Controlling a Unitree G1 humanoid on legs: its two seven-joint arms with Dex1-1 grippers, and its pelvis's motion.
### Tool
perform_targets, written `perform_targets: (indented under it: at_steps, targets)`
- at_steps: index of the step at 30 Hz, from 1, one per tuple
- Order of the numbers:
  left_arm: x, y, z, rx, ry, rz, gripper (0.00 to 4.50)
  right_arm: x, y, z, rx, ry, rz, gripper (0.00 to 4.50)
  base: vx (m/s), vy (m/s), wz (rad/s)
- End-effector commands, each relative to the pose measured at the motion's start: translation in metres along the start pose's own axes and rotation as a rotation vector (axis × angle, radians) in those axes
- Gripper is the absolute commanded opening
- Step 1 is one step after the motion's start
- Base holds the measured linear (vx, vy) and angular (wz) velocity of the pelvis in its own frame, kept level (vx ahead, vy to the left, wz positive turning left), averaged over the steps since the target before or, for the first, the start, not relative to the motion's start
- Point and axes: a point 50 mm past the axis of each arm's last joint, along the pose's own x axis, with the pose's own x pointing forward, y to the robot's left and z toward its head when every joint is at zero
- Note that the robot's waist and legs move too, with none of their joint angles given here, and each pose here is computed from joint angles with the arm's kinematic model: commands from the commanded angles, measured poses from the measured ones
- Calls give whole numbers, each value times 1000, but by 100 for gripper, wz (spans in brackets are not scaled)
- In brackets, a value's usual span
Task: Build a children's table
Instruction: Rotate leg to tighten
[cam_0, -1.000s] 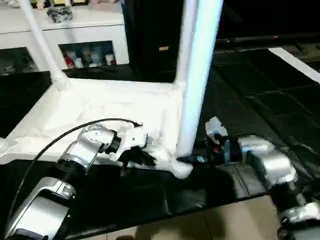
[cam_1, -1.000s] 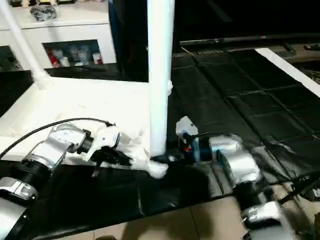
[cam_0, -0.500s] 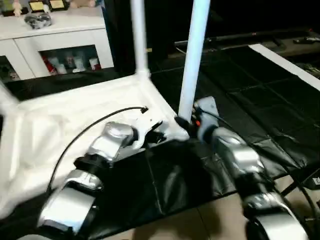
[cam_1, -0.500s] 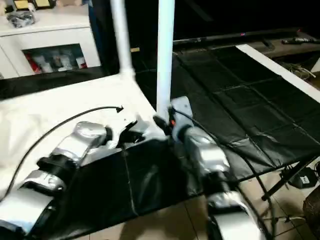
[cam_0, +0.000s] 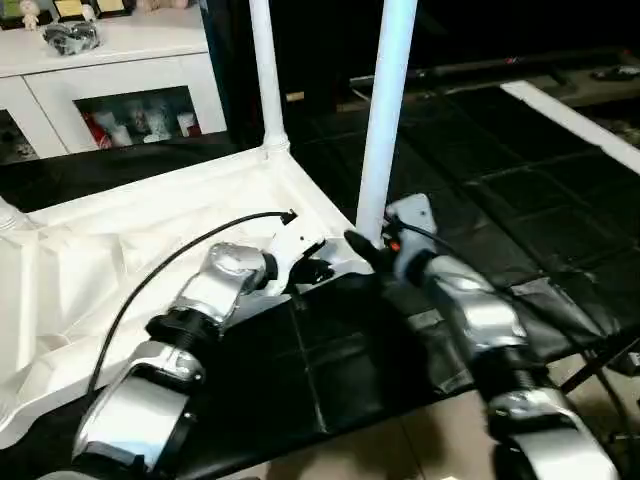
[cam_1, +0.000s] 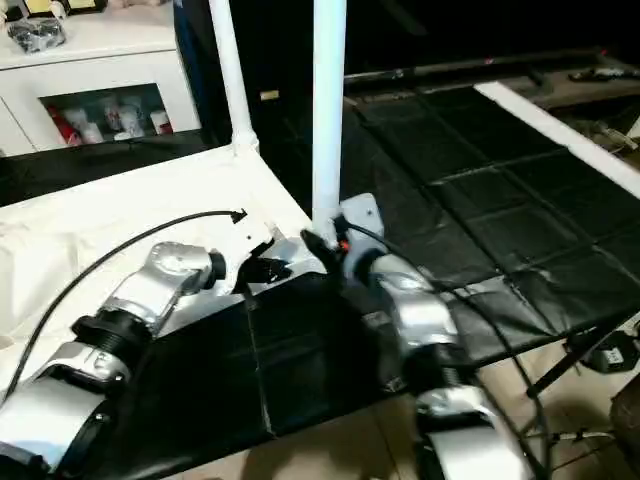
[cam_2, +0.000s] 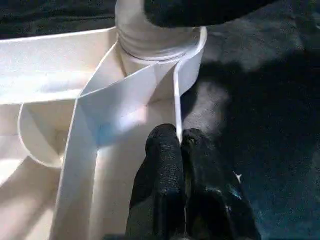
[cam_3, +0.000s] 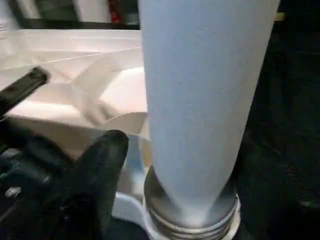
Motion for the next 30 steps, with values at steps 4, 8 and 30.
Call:
perform_targets:
  at_steps: [4, 8, 30]
  targets:
    - [-13, -9, 8, 173, -38, -231, 0, -19, 5, 10, -86, 15, 317, 385, 0, 0, 0]
    - [-24, -9, 3, 224, 1, -330, 0, -33, 2, 13, -103, 53, 452, 416, 0, 0, 0]
    - [-41, -18, -4, 332, 61, -563, 0, -46, 10, 12, -95, 133, 804, 307, 0, 0, 0]
